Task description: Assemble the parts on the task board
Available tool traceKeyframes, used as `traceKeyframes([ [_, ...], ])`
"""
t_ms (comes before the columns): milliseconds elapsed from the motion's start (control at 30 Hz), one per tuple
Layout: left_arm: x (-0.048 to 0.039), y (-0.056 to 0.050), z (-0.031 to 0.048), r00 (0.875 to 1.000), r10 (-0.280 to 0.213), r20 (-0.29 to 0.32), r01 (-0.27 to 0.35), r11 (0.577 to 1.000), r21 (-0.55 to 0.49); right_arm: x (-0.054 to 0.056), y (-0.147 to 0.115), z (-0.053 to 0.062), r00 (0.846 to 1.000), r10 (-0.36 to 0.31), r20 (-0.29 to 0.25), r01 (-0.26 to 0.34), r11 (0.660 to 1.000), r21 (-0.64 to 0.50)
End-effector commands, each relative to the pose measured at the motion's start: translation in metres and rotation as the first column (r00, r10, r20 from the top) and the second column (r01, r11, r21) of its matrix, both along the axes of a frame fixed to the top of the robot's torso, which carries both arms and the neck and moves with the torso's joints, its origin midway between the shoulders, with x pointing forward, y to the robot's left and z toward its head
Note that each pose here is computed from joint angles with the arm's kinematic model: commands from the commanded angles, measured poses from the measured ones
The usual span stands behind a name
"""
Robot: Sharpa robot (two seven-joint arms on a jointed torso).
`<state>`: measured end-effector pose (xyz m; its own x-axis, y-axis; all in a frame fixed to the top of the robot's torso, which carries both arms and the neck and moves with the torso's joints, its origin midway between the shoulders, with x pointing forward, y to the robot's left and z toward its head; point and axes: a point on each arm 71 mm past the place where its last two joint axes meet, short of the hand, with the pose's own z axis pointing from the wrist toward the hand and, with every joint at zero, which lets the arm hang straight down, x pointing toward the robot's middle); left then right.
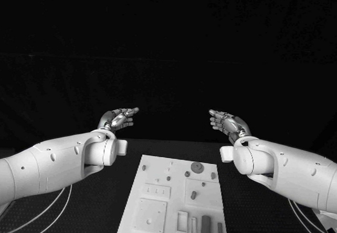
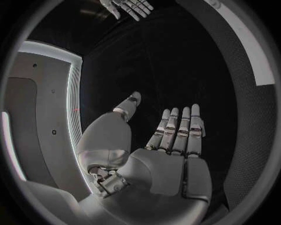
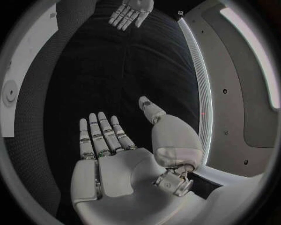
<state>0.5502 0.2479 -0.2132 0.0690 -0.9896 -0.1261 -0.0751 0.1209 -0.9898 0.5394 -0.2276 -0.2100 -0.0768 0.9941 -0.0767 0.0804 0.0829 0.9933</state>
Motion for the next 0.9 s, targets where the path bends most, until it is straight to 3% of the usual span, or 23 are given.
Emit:
traceKeyframes([
  [33, 0.0136, 0.003, 0.0018, 0.992, -0.086, -0.097, 0.084, 0.996, -0.017, 0.01, 0.004, 0.0, 0.977, 0.18, -0.115, -0.18, 0.984, 0.012],
  [167, 0.0275, 0.014, 0.0103, 0.99, -0.079, -0.12, 0.08, 0.997, 0.005, 0.023, -0.003, 0.007, 0.965, 0.215, -0.151, -0.219, 0.976, -0.013],
  [400, 0.0334, 0.019, 0.0147, 0.989, -0.075, -0.13, 0.078, 0.997, 0.015, 0.029, -0.007, 0.011, 0.958, 0.231, -0.17, -0.239, 0.971, -0.026],
  [433, 0.0284, 0.02, 0.0154, 0.985, -0.134, -0.112, 0.135, 0.991, -0.001, 0.039, -0.025, 0.008, 0.97, 0.239, -0.043, -0.232, 0.858, -0.458],
  [533, 0.0249, 0.02, 0.0157, 0.98, -0.169, -0.108, 0.17, 0.986, -0.002, 0.04, -0.026, 0.008, 0.968, 0.249, -0.031, -0.227, 0.814, -0.534],
  [700, 0.0194, 0.013, 0.0174, 0.961, -0.262, -0.092, 0.266, 0.963, 0.032, 0.039, -0.03, 0.009, 0.962, 0.272, -0.017, -0.22, 0.738, -0.638],
  [767, 0.0167, 0.009, 0.0175, 0.952, -0.29, -0.093, 0.294, 0.955, 0.033, 0.038, -0.032, 0.009, 0.958, 0.286, -0.015, -0.219, 0.698, -0.682],
  [900, 0.0094, 0.002, 0.0181, 0.94, -0.33, -0.092, 0.333, 0.943, 0.024, 0.035, -0.032, 0.01, 0.941, 0.338, -0.015, -0.221, 0.579, -0.785],
])
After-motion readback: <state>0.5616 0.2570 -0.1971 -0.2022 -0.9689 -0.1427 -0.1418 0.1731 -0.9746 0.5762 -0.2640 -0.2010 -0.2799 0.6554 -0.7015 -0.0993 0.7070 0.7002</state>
